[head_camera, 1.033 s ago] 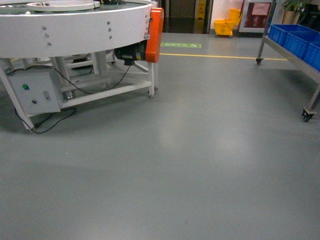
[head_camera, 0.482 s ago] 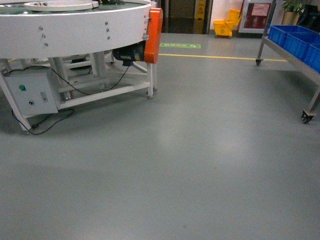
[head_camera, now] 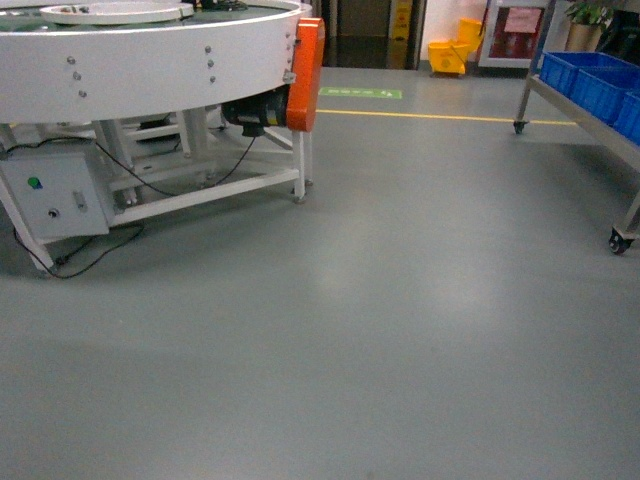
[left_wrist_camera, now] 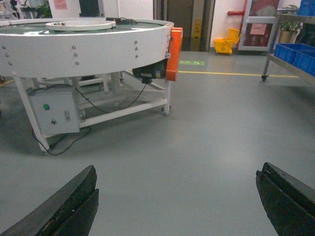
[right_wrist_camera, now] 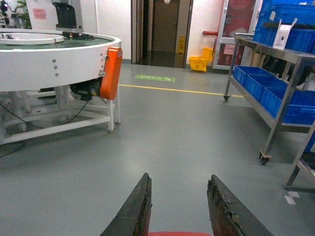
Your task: Pick red block from blue box to shelf
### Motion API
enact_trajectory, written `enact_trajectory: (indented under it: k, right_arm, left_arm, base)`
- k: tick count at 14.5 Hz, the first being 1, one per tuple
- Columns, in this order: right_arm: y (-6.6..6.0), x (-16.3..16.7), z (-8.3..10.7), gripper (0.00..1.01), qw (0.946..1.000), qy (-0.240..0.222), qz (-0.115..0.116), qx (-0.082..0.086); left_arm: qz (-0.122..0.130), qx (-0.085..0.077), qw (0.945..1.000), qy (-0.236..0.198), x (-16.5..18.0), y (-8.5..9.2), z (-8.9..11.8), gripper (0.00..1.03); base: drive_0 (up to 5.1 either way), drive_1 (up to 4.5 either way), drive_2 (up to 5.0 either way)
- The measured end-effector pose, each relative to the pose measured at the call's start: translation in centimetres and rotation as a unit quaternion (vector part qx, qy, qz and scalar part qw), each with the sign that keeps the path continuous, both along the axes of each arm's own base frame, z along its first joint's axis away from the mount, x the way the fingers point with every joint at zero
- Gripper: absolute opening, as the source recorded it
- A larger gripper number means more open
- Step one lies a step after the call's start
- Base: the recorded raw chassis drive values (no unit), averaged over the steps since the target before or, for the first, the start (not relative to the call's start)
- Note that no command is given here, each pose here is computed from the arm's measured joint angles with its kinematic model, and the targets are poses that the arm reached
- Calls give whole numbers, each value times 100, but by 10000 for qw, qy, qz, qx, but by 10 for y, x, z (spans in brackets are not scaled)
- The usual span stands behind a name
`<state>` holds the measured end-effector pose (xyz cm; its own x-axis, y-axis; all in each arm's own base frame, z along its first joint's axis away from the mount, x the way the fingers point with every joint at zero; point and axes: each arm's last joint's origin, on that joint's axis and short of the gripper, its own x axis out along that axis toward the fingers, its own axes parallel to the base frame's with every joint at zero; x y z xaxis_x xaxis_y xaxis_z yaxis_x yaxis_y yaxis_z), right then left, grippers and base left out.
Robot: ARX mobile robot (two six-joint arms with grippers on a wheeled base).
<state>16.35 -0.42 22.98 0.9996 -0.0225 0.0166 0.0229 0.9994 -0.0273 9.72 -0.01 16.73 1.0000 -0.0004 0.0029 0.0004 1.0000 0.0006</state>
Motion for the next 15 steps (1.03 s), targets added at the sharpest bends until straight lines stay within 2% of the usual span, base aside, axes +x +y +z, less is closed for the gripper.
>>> enact_trajectory:
  k: [6,15]
  right_arm:
    - [0,0,0,28,10000,-8,2,0]
    - [0,1,-1,28,10000,42,0,3]
  left_arm:
    - [0,0,10000,-15,0,0,0,98]
    - [0,0,10000,-2,0,0,0,98]
  base:
    - [-2,412,-416]
    - [1,11,-9]
